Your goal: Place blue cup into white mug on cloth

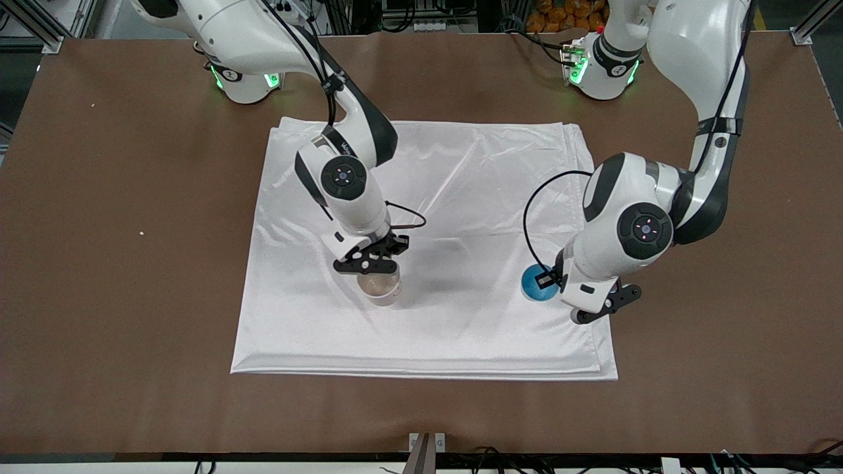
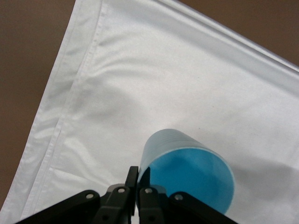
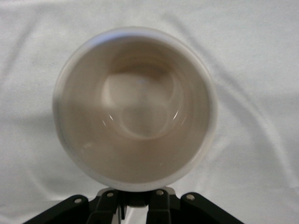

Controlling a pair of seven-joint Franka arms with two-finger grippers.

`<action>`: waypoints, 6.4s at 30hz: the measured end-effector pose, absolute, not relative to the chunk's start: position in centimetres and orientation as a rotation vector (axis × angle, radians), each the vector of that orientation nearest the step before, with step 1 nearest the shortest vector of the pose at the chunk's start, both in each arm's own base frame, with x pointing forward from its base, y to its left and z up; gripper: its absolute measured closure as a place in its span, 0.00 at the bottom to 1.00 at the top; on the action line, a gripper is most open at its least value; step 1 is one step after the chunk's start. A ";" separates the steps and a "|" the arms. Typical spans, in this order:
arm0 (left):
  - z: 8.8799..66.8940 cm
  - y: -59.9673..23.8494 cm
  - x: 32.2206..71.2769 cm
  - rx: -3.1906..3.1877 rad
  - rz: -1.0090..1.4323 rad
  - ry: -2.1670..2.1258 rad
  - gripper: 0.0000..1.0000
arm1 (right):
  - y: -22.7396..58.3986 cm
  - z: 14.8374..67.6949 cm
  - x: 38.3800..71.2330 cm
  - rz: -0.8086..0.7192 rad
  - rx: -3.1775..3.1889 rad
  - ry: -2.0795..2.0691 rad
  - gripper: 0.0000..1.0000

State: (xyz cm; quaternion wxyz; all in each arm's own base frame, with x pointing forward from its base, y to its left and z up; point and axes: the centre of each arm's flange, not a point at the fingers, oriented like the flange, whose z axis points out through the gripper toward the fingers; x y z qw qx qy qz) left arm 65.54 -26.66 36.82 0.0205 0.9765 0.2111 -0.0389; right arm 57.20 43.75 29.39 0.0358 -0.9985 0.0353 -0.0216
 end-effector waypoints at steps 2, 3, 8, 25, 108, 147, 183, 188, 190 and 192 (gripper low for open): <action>36.9 -27.1 65.4 3.025 -0.121 0.658 0.96 | 44.6 29.1 57.0 -0.068 -3.066 0.108 0.81; 36.9 -27.3 65.3 3.023 -0.122 0.661 0.96 | 44.9 29.0 56.9 -0.068 -3.065 0.111 0.81; 37.0 -28.3 64.9 3.019 -0.127 0.655 0.96 | 46.8 28.8 56.0 -0.074 -3.061 0.120 0.81; 37.7 -30.8 64.0 3.005 -0.111 0.684 0.96 | 53.2 26.8 52.2 -0.096 -3.069 0.136 0.81; 27.2 -48.1 56.1 2.940 -0.023 0.672 0.94 | 11.9 64.2 56.2 0.017 -3.146 -0.024 0.00; 31.7 -26.3 69.1 3.068 0.253 0.695 0.00 | 3.6 59.2 57.5 0.003 -3.142 0.066 0.00; 41.5 -2.2 66.6 2.988 -0.075 0.300 0.00 | 0.2 60.5 56.4 0.040 -3.139 -0.082 0.00; 43.3 -1.7 63.6 3.026 -0.077 0.251 0.00 | 0.2 60.6 56.4 0.034 -3.140 -0.082 0.00; 44.5 -1.5 62.6 3.029 -0.059 0.232 0.00 | 0.1 60.6 56.4 0.034 -3.140 -0.079 0.00; 45.9 -1.1 61.8 3.041 -0.036 0.203 0.00 | 0.0 60.6 56.4 0.035 -3.140 -0.076 0.00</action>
